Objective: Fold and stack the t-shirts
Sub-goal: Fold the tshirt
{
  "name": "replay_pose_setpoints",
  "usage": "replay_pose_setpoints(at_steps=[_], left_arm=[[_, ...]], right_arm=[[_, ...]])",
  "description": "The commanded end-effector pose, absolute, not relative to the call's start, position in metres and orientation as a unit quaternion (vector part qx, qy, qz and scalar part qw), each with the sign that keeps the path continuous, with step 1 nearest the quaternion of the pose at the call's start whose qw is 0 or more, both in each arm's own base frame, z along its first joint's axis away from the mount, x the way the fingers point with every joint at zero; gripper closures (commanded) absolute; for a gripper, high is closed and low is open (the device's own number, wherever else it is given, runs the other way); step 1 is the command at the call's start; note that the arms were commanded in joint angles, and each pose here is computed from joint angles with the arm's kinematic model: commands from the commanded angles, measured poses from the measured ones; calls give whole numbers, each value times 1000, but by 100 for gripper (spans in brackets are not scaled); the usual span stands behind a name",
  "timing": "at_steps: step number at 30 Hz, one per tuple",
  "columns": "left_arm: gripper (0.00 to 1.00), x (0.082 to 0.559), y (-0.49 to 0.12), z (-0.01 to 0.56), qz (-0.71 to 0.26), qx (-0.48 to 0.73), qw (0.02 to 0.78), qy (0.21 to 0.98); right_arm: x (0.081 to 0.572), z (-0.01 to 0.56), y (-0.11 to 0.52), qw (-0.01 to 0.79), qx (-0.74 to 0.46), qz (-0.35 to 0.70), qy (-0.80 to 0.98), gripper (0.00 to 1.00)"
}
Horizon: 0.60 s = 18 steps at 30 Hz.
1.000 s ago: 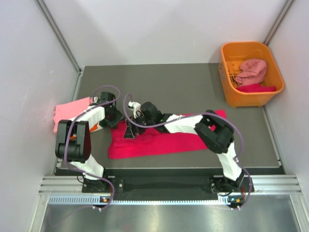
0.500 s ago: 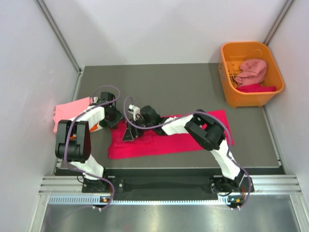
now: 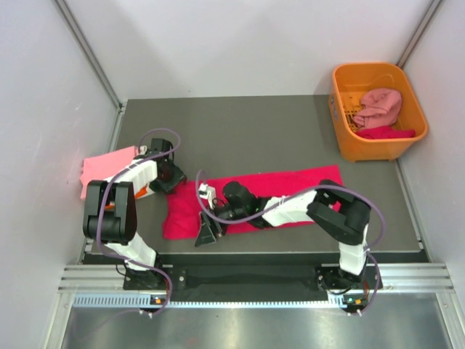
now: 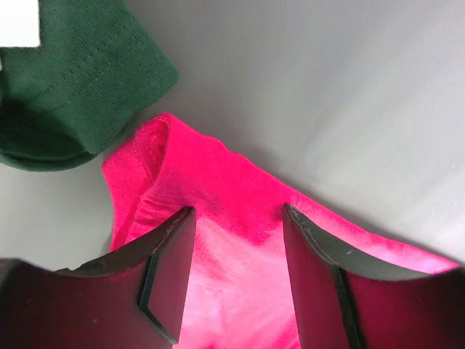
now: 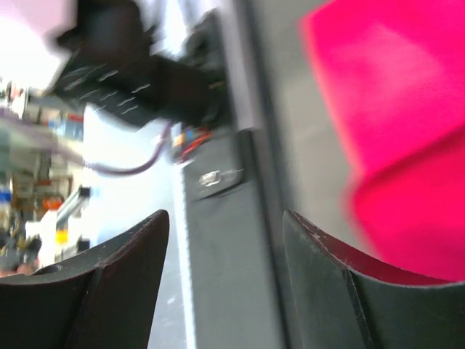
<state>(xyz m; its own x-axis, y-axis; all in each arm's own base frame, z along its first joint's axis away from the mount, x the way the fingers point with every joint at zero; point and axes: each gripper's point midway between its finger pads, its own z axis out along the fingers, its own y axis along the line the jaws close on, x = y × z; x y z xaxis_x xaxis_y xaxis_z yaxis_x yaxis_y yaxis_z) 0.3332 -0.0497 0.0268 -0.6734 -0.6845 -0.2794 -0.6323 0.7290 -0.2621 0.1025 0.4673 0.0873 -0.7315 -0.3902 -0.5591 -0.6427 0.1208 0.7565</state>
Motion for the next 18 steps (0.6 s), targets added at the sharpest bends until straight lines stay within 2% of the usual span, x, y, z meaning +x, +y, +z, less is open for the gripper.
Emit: replay_pose_setpoints(at_steps=[1, 9, 18], left_arm=[[44, 338, -42, 27, -58, -364, 193, 909], [44, 339, -43, 36, -66, -361, 202, 908], [44, 339, -46, 39, -73, -358, 199, 909]], right_arm=[[81, 119, 461, 133, -385, 576, 708, 36], [153, 112, 471, 214, -333, 512, 763, 33], [193, 77, 524, 212, -314, 492, 784, 32]])
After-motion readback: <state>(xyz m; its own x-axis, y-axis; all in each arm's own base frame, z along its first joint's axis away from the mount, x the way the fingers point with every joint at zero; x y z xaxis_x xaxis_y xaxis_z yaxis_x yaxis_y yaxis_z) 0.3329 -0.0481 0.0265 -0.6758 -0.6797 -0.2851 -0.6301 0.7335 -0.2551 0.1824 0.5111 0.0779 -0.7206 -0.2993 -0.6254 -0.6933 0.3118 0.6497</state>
